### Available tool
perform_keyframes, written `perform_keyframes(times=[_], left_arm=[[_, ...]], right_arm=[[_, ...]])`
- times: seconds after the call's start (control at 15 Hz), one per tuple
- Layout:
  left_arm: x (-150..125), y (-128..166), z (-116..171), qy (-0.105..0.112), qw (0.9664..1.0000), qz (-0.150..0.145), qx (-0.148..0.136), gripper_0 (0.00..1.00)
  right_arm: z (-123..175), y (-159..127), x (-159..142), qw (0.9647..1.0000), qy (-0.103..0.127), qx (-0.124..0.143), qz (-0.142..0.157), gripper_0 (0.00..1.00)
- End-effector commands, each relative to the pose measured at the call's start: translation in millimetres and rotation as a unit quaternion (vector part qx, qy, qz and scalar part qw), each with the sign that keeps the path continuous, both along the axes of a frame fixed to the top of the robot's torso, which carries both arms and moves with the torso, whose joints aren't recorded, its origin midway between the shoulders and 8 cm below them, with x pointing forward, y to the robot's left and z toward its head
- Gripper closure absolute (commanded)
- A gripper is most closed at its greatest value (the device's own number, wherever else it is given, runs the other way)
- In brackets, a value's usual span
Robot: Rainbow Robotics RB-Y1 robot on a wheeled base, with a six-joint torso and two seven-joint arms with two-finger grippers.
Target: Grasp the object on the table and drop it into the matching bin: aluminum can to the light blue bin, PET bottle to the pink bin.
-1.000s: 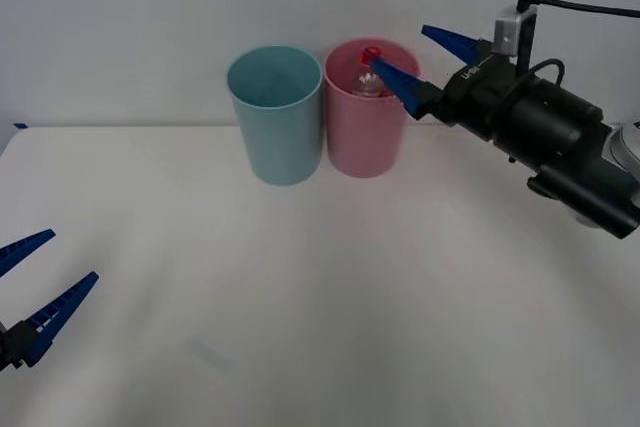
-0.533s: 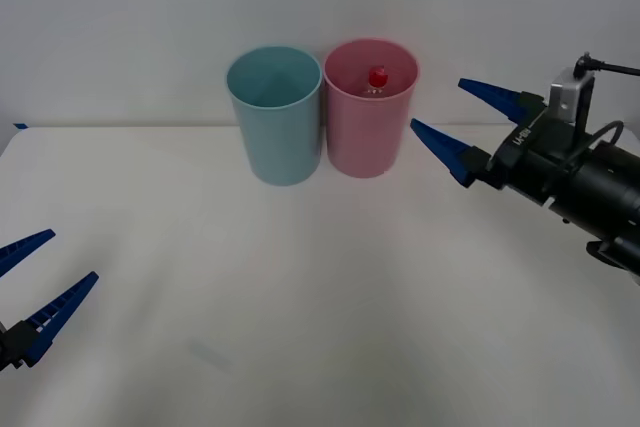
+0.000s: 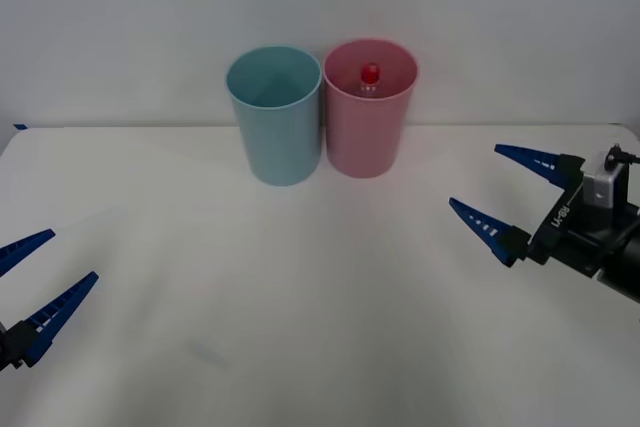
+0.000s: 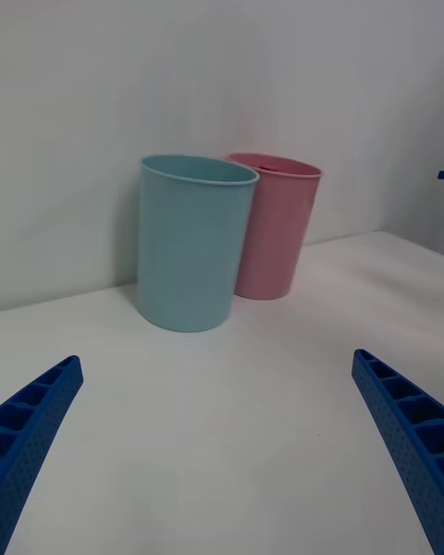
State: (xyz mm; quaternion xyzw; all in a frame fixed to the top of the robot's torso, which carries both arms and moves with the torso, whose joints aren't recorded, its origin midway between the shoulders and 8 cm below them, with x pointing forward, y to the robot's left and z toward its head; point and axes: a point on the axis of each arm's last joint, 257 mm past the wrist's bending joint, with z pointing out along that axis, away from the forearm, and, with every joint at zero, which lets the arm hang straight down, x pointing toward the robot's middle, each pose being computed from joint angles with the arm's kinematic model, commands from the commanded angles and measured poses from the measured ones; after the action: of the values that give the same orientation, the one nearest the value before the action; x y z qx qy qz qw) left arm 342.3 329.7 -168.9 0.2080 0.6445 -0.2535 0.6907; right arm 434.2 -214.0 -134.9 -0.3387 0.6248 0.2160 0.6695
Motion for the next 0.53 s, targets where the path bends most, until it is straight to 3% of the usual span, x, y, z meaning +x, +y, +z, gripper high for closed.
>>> perform_keyframes(times=[0.07,0.53], left_arm=[[0,0,0,0.0,1.0,0.0,0.0,0.0],[0,0,0,0.0,1.0,0.0,0.0,0.0]], right_arm=[[-20,-18,-22,0.9997,0.024,-0.002,-0.004,0.0],[-37,-53,-70,0.9974,0.062,0.025,-0.028,0.0]])
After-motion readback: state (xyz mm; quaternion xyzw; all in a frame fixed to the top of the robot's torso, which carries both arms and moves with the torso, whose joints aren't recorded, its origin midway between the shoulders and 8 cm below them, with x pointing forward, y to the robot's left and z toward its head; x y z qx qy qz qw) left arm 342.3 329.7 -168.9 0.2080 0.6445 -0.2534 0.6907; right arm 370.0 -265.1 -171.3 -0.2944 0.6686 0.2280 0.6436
